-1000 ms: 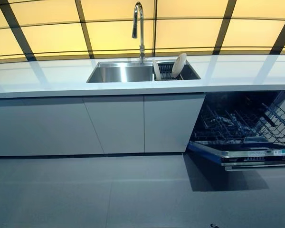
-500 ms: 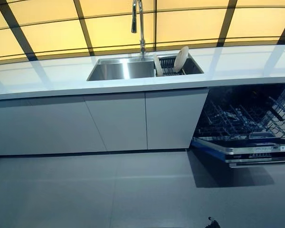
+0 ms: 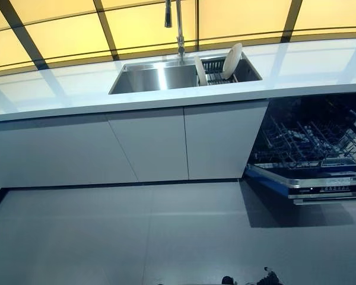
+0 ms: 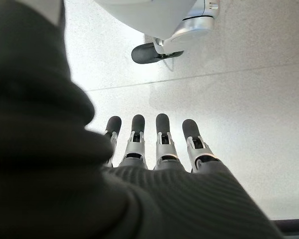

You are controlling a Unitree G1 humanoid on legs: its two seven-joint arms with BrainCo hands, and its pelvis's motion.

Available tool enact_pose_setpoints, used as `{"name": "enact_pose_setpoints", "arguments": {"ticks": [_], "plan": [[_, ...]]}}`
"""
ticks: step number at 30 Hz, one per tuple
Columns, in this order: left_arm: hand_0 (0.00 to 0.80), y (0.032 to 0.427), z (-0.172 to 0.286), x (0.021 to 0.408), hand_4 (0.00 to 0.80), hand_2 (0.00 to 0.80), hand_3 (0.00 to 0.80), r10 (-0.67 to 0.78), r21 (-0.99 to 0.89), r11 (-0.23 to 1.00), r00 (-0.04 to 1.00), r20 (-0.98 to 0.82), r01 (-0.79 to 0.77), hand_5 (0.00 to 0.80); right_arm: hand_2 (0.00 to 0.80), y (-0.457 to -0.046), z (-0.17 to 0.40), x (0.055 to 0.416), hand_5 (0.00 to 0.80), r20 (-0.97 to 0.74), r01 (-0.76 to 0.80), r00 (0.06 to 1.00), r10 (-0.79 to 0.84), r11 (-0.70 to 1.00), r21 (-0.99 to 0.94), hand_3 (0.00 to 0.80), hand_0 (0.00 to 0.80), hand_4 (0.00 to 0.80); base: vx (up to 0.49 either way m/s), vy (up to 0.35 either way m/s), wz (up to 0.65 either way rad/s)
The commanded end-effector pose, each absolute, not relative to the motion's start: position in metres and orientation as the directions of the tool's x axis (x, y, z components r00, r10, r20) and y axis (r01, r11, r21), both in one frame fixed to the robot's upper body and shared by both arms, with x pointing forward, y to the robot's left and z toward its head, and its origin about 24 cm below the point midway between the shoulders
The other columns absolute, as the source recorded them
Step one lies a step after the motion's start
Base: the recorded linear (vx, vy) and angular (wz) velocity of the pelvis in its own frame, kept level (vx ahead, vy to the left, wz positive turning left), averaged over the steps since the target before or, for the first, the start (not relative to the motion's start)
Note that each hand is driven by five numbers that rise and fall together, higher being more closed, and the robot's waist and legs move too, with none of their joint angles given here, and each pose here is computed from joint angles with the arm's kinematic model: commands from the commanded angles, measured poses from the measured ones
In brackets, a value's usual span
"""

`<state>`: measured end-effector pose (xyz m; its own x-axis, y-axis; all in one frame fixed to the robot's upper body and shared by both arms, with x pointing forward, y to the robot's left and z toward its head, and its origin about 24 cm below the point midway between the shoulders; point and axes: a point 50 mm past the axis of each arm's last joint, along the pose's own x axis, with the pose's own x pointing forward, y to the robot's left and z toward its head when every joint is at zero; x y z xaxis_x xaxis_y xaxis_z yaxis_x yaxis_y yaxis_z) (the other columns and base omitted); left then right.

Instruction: Take plates into dishwasher

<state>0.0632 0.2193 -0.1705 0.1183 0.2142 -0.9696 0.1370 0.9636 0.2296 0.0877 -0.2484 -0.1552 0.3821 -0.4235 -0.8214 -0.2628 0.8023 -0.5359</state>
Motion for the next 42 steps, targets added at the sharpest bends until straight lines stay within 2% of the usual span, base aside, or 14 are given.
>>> {"name": "enact_pose_setpoints", "arguments": {"ticks": [1,6,11,15,21,25,28,32,36,42], "plan": [[0.000,0.222,-0.168,0.076,0.000,0.000,0.000,0.240,0.264,0.949,0.148,-0.959,0.172,0.000,0.000,-0.237,-0.152,0.118,0.000,-0.817,-0.246,0.413,-0.402,0.815,-0.525,0.000,0.000,0.000,0.053,-0.085,-0.02],[0.000,0.226,-0.167,0.078,0.000,0.000,0.000,0.274,0.293,0.952,0.176,-0.945,0.091,0.000,0.000,-0.239,-0.154,0.113,0.000,-0.851,-0.269,0.371,-0.372,0.834,-0.482,0.000,0.000,0.000,0.080,-0.109,0.01],[0.000,0.228,-0.169,0.065,0.000,0.000,0.000,0.294,0.288,0.956,0.125,-0.948,-0.058,0.000,0.000,-0.251,-0.151,0.115,0.000,-0.854,-0.318,0.357,-0.379,0.810,-0.493,0.000,0.000,0.000,0.233,-0.040,-0.16],[0.000,0.233,-0.170,0.042,0.000,0.000,0.000,0.320,0.315,0.946,0.048,-0.946,-0.081,0.000,0.000,-0.254,-0.152,0.111,0.000,-0.863,-0.312,0.338,-0.374,0.821,-0.478,0.000,0.000,0.000,0.524,0.103,-0.91],[0.000,0.236,-0.171,0.026,0.000,0.000,0.000,0.324,0.324,0.944,-0.013,-0.946,-0.067,0.000,0.000,-0.254,-0.155,0.101,0.000,-0.877,-0.300,0.296,-0.379,0.835,-0.462,0.000,0.000,0.000,0.367,0.151,-0.18],[0.000,0.243,-0.169,0.035,0.000,0.000,0.000,0.346,0.346,0.938,0.018,-0.938,0.005,0.000,0.000,-0.239,-0.158,0.106,0.000,-0.879,-0.308,0.334,-0.341,0.842,-0.443,0.000,0.000,0.000,0.342,0.154,-0.11],[0.000,0.247,-0.167,0.046,0.000,0.000,0.000,0.364,0.364,0.931,0.035,-0.931,0.018,0.000,0.000,-0.233,-0.158,0.111,0.000,-0.866,-0.245,0.351,-0.358,0.857,-0.453,0.000,0.000,0.000,0.313,0.183,-0.25],[0.000,0.252,-0.164,0.057,0.000,0.000,0.000,0.372,0.373,0.928,0.046,-0.927,0.016,0.000,0.000,-0.234,-0.157,0.111,0.000,-0.851,-0.225,0.344,-0.396,0.845,-0.485,0.000,0.000,0.000,0.238,0.145,0.02],[0.000,0.258,-0.162,0.062,0.000,0.000,0.000,0.391,0.395,0.915,0.061,-0.918,0.086,0.000,0.000,-0.242,-0.156,0.105,0.000,-0.838,-0.185,0.340,-0.426,0.844,-0.504,0.000,0.000,0.000,0.342,0.095,0.18],[0.000,0.254,-0.160,0.078,0.000,0.000,0.000,0.378,0.386,0.920,0.104,-0.920,0.070,0.000,0.000,-0.249,-0.154,0.107,0.000,-0.835,-0.187,0.361,-0.416,0.845,-0.501,0.000,0.000,0.000,0.392,-0.180,0.34]]}}
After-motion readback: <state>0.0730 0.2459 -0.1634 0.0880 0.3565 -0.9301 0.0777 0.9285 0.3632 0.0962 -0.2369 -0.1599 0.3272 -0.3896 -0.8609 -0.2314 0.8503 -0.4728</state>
